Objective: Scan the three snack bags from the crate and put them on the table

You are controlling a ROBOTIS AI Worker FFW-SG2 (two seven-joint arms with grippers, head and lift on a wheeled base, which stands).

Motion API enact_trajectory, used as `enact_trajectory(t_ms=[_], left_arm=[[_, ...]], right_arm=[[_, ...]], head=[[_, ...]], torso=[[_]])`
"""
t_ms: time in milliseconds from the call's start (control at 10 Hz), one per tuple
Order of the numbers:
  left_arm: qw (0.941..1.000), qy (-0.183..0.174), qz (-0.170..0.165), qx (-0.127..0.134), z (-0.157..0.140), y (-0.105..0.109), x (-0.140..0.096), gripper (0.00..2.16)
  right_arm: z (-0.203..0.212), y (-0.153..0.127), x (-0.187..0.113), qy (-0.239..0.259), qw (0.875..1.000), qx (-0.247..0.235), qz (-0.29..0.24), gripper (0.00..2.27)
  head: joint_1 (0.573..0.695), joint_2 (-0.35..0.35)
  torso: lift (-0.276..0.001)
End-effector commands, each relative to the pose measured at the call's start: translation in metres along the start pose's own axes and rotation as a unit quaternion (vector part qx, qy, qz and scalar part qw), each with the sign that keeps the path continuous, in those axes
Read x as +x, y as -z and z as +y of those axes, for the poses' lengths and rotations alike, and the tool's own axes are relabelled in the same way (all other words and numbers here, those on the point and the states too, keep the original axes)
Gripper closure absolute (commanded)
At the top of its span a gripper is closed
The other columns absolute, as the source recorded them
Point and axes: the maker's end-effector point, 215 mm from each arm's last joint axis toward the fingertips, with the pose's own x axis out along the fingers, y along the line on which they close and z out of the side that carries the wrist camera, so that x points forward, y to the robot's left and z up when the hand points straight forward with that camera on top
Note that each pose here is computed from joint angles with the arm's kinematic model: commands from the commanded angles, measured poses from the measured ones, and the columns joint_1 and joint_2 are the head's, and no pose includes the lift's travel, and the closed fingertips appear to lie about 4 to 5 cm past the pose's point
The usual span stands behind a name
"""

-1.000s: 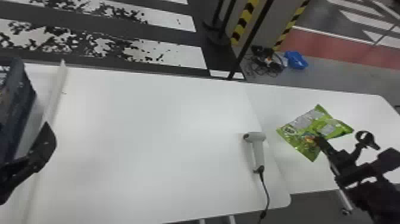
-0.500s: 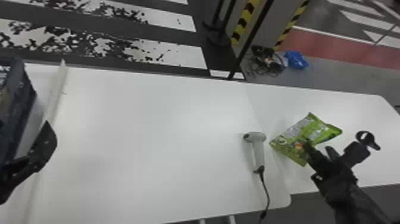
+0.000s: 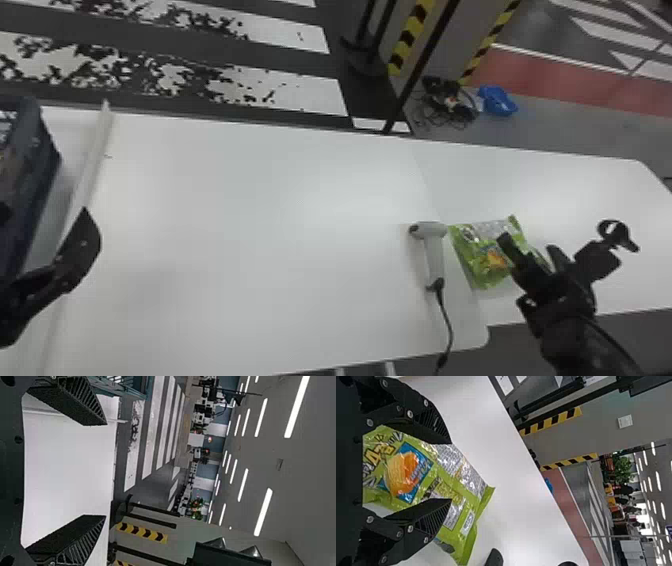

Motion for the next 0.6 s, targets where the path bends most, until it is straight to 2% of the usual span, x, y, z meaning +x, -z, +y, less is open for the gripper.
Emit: enact_trajectory(t_ms=[0,100,300,400,500], left_arm=[[1.0000,0.003,-0.005,0.001,-0.003,-0.006,0.002,0.03],[1.0000,0.005,-0.005,0.001,-0.005,-0.008,0.003,0.03],[0.9999,0.009,-0.006,0.003,-0.014,-0.012,0.007,0.03],[0.9999,0.011,-0.004,0.006,-0.020,-0.013,0.008,0.03],[0.9999,0.013,0.009,0.006,-0.024,-0.007,0.009,0.03]], right_arm=[[0.024,-0.011,-0.024,-0.028,1.000,-0.002,-0.005,0.06],[0.053,-0.014,-0.047,-0.059,0.998,-0.004,-0.003,0.06],[0.141,-0.012,-0.090,-0.137,0.990,-0.040,-0.008,0.08],[0.187,-0.005,-0.106,-0.170,0.983,-0.064,-0.012,0.08],[0.228,0.013,-0.120,-0.200,0.976,-0.091,-0.005,0.08]], head=[[0.695,-0.350],[0.695,-0.350],[0.695,-0.350],[0.695,-0.350],[0.695,-0.350]], torso=[[-0.094],[-0.094],[-0.094],[-0.094],[-0.094]])
